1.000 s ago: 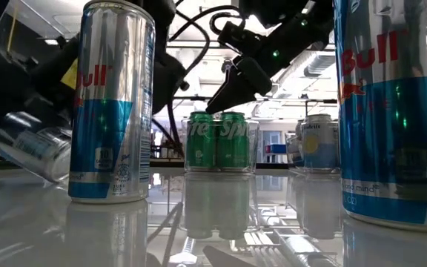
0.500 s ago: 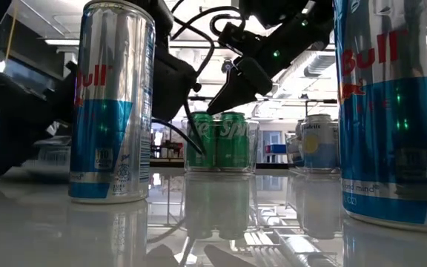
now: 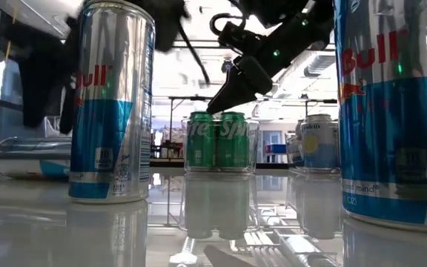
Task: Sort soda cans
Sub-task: Put the top left blue can into the left transparent bin
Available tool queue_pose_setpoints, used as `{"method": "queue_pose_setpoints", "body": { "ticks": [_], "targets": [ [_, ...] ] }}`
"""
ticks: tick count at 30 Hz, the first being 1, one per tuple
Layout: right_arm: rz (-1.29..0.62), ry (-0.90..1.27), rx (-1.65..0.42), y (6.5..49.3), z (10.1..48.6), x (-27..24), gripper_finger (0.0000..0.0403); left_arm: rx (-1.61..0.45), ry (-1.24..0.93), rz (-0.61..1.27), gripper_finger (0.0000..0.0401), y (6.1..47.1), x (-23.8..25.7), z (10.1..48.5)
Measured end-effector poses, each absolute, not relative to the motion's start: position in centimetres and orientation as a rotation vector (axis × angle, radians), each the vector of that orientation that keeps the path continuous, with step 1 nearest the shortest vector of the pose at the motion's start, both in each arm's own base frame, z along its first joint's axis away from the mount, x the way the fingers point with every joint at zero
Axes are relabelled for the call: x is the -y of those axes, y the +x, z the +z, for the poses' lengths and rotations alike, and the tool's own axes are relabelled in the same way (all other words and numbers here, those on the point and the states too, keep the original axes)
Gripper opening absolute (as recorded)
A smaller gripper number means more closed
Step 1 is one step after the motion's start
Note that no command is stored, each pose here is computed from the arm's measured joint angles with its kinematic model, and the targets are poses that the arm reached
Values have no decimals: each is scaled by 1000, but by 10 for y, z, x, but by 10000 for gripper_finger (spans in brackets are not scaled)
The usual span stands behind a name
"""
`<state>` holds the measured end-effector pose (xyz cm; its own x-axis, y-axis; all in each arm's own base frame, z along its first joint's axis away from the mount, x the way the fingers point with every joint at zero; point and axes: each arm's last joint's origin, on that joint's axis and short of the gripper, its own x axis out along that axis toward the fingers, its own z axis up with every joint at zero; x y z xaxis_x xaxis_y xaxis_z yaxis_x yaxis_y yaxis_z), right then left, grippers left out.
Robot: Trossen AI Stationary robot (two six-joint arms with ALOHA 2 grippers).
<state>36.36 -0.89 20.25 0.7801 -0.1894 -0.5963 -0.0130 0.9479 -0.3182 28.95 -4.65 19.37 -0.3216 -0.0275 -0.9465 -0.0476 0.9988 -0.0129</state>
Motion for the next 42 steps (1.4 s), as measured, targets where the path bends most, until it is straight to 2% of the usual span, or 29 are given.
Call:
{"method": "queue_pose_setpoints", "body": {
  "ticks": [4,8,15,18,22,30,42],
  "targets": [
    [-95,-317,-677,363,202,9,344,-1724,-107,131,311,256,48,219],
    [-94,-317,-686,363,201,9,344,-1547,-144,175,310,207,53,225],
    [-98,-311,-680,363,202,9,344,-1324,-194,61,310,146,63,195],
    [-101,-306,-671,364,202,9,344,-1305,-169,99,309,132,59,179],
    [-113,-273,-660,364,203,9,344,-1298,-138,190,309,123,52,158],
    [-128,-229,-657,364,203,9,344,-1145,-168,137,309,129,54,133],
    [-144,-163,-656,364,203,6,344,-996,-67,103,309,138,56,112]
  ]
}}
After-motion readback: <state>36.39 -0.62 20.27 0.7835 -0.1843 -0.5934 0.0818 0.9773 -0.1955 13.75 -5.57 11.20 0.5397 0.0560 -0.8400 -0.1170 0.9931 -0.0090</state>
